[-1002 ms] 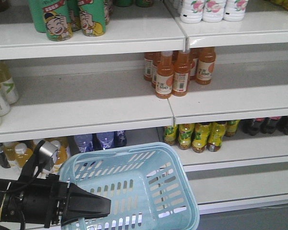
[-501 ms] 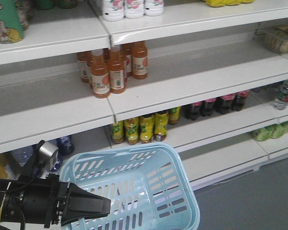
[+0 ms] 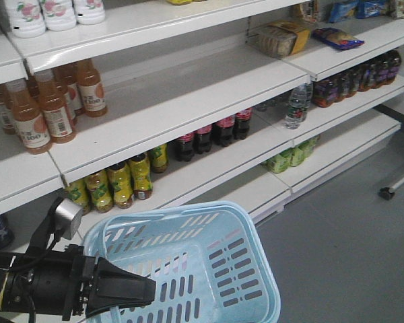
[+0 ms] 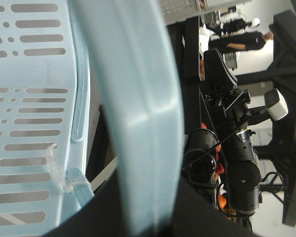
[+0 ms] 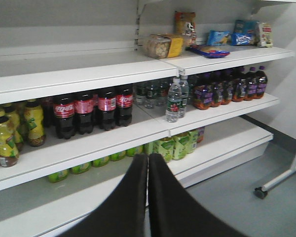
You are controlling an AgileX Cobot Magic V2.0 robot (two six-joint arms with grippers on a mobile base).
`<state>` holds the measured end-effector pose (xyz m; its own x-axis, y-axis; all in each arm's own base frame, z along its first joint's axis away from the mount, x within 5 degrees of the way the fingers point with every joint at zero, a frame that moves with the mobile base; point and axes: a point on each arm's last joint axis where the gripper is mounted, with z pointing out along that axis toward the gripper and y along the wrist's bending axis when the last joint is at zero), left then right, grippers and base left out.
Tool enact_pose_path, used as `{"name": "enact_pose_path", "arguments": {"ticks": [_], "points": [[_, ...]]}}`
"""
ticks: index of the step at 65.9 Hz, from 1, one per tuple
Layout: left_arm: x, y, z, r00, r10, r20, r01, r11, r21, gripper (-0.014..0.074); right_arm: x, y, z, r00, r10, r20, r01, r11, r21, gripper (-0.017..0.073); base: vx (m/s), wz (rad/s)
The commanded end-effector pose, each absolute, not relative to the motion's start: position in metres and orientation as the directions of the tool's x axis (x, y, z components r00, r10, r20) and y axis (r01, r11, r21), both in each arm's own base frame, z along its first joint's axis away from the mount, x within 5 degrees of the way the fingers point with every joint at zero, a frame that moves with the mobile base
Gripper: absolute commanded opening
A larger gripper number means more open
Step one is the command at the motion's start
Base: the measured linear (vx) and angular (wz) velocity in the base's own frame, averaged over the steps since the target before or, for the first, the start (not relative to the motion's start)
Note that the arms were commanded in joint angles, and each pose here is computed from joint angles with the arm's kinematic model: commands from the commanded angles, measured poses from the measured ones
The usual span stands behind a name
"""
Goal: Place coke in basket with both arms
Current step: 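Hold the basket low in the left gripper while turning the base away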
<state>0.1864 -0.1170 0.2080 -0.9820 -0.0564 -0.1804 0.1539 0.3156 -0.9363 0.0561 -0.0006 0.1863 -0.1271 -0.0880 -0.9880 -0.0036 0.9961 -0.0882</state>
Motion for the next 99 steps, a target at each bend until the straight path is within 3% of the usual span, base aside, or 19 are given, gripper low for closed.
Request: {"name": "enact_pose_path", "arguments": {"ticks": [1, 99], "points": [[0.1768, -0.1224, 0.2368, -0.979, 0.004, -0.205, 0.205, 0.087, -0.975, -0.0006, 0.0561, -0.0007, 0.1916, -0.047, -0.099, -0.994, 0.006, 0.995, -0.099, -0.0002, -0.01, -0.43], [0.1768, -0.1224, 0.2368, -0.979, 0.004, -0.205, 0.205, 0.087, -0.975, -0.0006, 0.056, -0.0007, 0.1913, -0.05, -0.099, -0.994, 0.006, 0.995, -0.099, -0.0002, 0.02, -0.44]]}}
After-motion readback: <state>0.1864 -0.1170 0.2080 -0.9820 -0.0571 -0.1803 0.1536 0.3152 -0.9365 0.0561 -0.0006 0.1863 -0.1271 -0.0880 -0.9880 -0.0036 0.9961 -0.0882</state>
